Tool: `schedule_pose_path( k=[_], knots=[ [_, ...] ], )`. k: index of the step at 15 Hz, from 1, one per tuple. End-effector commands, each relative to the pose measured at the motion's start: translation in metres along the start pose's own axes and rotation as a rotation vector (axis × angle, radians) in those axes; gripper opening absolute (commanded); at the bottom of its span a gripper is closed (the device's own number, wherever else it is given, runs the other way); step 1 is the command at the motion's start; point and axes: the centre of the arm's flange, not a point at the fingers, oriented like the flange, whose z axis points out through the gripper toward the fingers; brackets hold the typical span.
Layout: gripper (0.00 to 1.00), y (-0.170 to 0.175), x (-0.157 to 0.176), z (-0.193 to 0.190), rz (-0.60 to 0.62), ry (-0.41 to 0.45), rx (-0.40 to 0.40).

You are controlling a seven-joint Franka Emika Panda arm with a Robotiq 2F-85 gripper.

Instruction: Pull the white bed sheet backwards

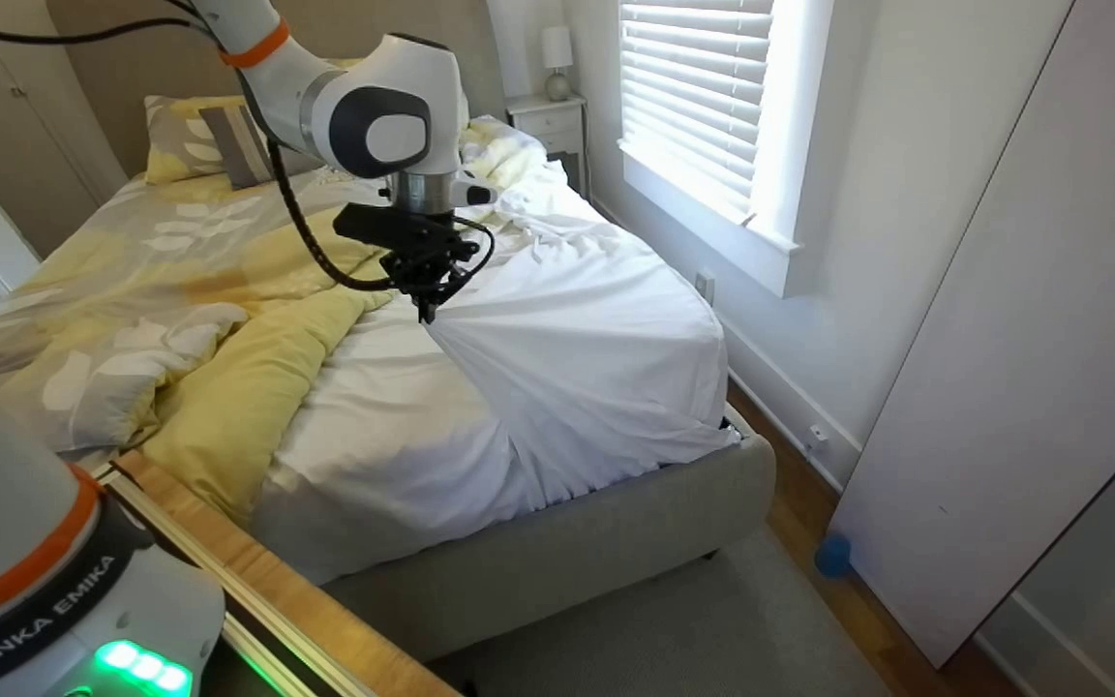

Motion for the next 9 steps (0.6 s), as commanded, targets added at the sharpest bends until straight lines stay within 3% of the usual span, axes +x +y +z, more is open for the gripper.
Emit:
schedule_pose_path(
  k=[1, 6, 9],
  knots=[
    [0.0, -0.088, 0.016, 0.008, -0.191, -0.038, -0.04],
    [0.0, -0.225, 0.017, 0.042, -0.495, -0.1, -0.098],
    [0.0, -0.284, 0.011, 0.058, -0.681, -0.135, -0.131]
  ],
)
